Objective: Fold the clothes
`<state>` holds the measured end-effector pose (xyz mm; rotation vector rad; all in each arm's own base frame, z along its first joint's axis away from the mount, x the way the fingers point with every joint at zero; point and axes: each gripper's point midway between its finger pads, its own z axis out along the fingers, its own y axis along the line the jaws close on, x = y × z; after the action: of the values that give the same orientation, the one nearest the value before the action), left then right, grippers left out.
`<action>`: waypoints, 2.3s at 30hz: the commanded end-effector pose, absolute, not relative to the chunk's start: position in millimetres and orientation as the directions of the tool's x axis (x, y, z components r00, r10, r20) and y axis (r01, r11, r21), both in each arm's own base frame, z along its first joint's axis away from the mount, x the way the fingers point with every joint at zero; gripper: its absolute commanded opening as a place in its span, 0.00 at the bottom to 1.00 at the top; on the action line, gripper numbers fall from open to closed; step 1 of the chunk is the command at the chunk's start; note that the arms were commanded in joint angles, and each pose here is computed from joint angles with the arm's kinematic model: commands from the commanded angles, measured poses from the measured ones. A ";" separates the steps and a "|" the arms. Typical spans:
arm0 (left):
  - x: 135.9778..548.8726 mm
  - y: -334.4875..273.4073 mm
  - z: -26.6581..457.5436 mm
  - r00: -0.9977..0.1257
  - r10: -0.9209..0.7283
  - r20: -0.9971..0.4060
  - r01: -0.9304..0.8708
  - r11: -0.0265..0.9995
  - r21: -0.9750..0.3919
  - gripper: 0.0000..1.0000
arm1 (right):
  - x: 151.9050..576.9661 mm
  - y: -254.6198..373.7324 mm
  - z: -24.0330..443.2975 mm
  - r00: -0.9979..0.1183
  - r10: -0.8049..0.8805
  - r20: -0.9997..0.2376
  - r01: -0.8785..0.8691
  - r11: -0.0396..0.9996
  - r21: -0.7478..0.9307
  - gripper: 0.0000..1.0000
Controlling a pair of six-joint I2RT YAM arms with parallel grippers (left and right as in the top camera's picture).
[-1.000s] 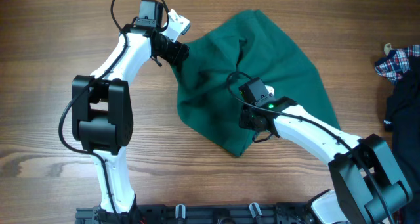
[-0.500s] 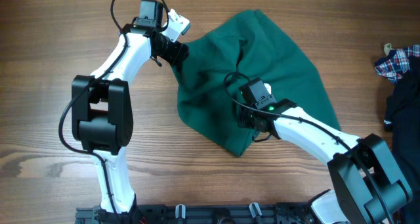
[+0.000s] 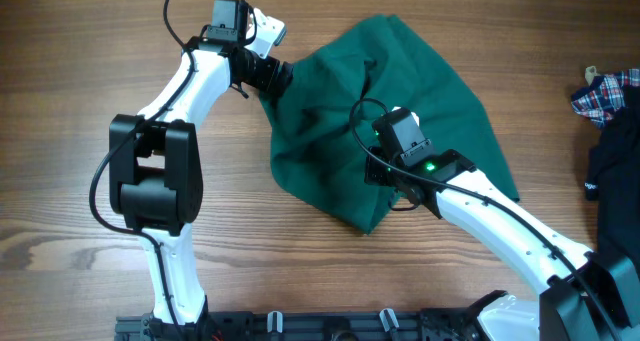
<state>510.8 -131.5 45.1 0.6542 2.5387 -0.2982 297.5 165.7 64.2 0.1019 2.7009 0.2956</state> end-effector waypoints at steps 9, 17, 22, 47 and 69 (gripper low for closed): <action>505.3 -128.3 -3.3 -0.798 0.402 -0.448 0.507 0.851 -0.139 0.74 | 302.8 167.9 72.8 -0.901 0.104 -0.421 0.007 0.974 0.226 0.04; 522.6 -129.9 44.1 -0.752 0.387 -0.534 0.511 0.853 -0.102 0.17 | 303.1 167.7 73.1 -0.900 0.104 -0.422 0.007 0.974 0.225 0.04; 535.6 -100.4 102.5 -0.718 0.359 -0.596 0.419 0.907 0.041 0.07 | 299.4 157.8 91.5 -0.905 0.092 -0.416 0.004 0.978 0.207 0.04; 512.2 -60.8 223.1 -0.678 0.123 -0.724 0.217 0.975 -0.037 0.08 | 310.3 122.6 157.8 -0.973 0.077 -0.215 -0.042 0.866 0.498 0.32; 509.0 -60.6 219.6 -0.690 0.133 -0.711 0.222 0.974 -0.033 0.11 | 303.1 221.6 44.5 -0.981 0.093 0.171 0.180 0.769 0.613 0.42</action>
<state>507.3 -58.2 217.4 0.2423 2.3472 -0.1270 311.2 220.7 56.8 0.1664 3.0350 1.0742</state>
